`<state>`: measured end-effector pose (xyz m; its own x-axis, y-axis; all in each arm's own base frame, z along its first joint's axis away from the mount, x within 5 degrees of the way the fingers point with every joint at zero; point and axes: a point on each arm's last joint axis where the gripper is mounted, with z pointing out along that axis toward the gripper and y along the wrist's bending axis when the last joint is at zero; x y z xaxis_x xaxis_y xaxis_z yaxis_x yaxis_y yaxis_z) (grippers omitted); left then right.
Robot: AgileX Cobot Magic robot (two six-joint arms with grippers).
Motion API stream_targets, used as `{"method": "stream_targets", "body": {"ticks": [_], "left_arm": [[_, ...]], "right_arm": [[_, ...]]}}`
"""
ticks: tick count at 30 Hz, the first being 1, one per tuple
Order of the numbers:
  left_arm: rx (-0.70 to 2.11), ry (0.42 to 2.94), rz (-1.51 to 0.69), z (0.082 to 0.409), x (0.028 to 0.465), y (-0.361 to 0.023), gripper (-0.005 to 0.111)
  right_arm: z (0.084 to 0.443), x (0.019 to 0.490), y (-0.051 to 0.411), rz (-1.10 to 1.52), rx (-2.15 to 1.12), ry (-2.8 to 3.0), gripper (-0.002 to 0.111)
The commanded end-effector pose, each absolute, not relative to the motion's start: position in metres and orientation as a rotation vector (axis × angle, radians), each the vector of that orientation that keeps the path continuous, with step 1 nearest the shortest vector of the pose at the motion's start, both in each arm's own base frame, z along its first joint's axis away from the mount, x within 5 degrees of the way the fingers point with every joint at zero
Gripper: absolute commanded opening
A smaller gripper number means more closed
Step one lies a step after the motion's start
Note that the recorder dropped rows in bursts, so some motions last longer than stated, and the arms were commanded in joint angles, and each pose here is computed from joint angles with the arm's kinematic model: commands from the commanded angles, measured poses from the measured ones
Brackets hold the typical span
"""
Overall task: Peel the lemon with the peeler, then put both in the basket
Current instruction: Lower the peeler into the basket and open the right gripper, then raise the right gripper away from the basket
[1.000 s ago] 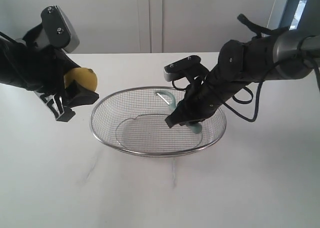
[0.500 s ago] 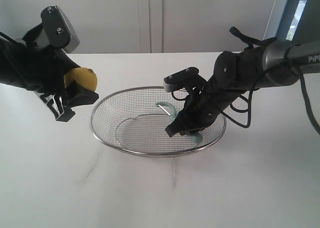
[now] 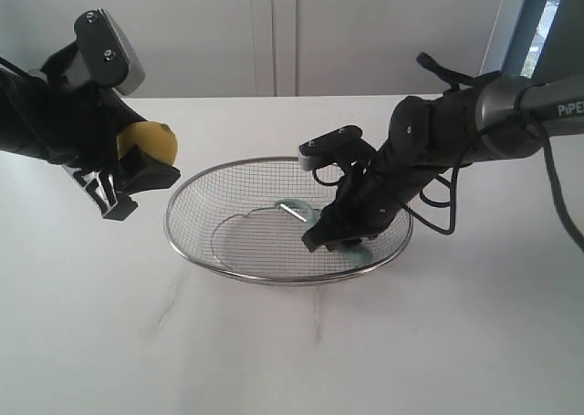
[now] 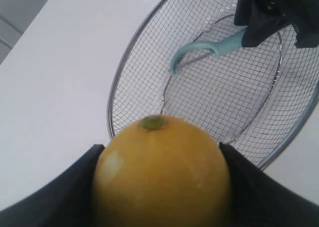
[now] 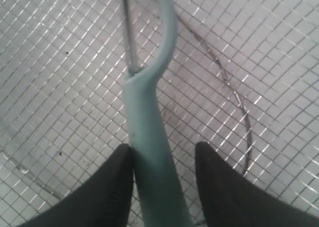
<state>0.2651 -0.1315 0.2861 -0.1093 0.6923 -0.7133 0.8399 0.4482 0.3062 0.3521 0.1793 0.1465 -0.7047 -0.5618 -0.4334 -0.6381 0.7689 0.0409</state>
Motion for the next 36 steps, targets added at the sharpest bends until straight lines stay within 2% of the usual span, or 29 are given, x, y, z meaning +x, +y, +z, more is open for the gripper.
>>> {"method": "stream_targets", "body": {"ticks": [1,6,12,19,22,30,36], "left_arm": [[1.274,1.852,-0.229,0.289,0.265,-0.131,0.0],[1.274,1.852,-0.229,0.289,0.265,-0.131,0.0],[1.274,1.852,-0.229,0.289,0.265,-0.131,0.0],[1.274,1.852,-0.229,0.289,0.265,-0.131,0.0],[1.276,1.854,-0.234,0.289,0.265,-0.131,0.0],[1.3,1.862,-0.263,0.288,0.262,-0.132,0.0],[1.283,1.883,-0.364,0.288,0.258,-0.136,0.0]], "right_arm": [[0.163,0.351,0.179,0.267,-0.907,2.524,0.045],[0.191,0.349,0.178,0.266,-0.881,2.439,0.046],[0.242,0.338,0.172,0.264,-0.86,2.313,0.046],[0.304,0.304,0.153,0.171,-0.959,2.203,0.043],[0.321,0.286,0.144,0.159,-0.986,2.234,0.036],[0.34,0.245,0.108,0.059,-0.929,2.418,0.0],[0.341,0.21,0.083,0.044,-0.896,2.487,0.0]]}}
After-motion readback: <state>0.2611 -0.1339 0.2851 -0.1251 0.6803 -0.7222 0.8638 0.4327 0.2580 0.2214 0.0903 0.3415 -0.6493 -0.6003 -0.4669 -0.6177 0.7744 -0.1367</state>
